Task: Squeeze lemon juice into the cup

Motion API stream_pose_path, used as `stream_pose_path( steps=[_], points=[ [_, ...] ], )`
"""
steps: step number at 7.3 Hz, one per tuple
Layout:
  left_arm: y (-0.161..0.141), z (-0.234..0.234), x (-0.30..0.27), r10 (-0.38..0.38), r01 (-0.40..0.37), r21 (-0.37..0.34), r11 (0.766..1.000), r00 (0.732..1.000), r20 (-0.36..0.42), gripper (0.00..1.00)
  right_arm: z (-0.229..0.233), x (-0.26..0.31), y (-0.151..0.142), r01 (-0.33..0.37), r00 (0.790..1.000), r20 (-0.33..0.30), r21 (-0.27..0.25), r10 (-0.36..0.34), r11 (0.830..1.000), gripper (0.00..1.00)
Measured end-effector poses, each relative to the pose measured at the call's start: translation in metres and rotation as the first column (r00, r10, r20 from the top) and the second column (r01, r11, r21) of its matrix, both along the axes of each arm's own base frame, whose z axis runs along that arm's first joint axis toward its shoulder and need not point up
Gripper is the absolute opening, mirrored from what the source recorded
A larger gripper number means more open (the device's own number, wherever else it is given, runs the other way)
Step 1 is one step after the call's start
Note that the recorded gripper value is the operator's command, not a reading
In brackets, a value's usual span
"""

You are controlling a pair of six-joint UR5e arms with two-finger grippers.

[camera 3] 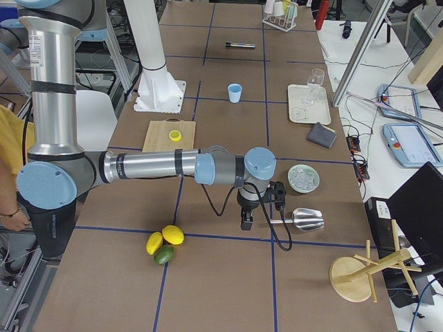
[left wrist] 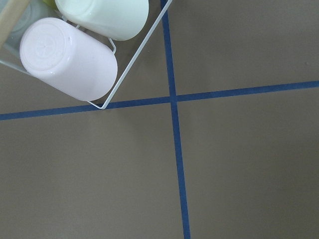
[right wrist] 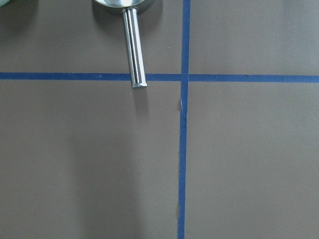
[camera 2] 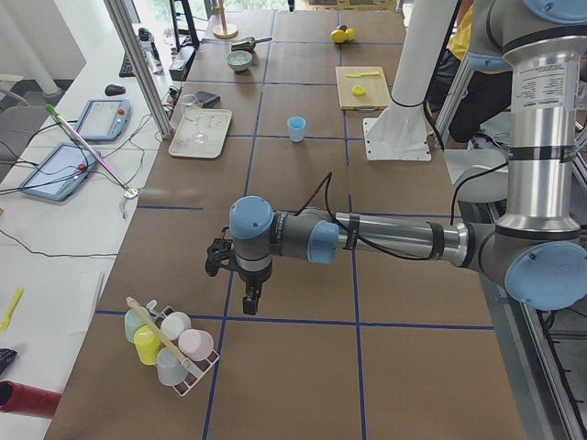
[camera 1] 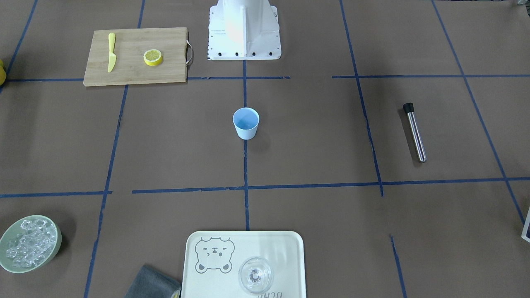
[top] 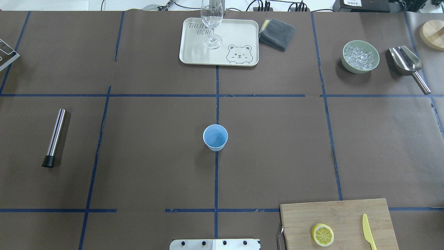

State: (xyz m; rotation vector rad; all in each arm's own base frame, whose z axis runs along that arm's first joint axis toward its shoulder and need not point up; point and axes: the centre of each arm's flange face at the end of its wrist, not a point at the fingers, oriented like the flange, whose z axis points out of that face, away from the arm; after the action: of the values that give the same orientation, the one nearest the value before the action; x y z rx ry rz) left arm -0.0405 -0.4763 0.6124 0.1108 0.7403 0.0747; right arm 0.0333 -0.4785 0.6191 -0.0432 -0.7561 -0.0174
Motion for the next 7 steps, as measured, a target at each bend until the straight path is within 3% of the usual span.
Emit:
stream_pose_path(
  steps=[7],
  points=[
    [0.004, -0.021, 0.007, 0.014, -0.011, 0.022, 1.000, 0.993, -0.120, 1.00, -0.001, 0.000, 0.000, -0.002, 1.000, 0.002, -0.001, 0.002, 1.000, 1.00]
  ],
)
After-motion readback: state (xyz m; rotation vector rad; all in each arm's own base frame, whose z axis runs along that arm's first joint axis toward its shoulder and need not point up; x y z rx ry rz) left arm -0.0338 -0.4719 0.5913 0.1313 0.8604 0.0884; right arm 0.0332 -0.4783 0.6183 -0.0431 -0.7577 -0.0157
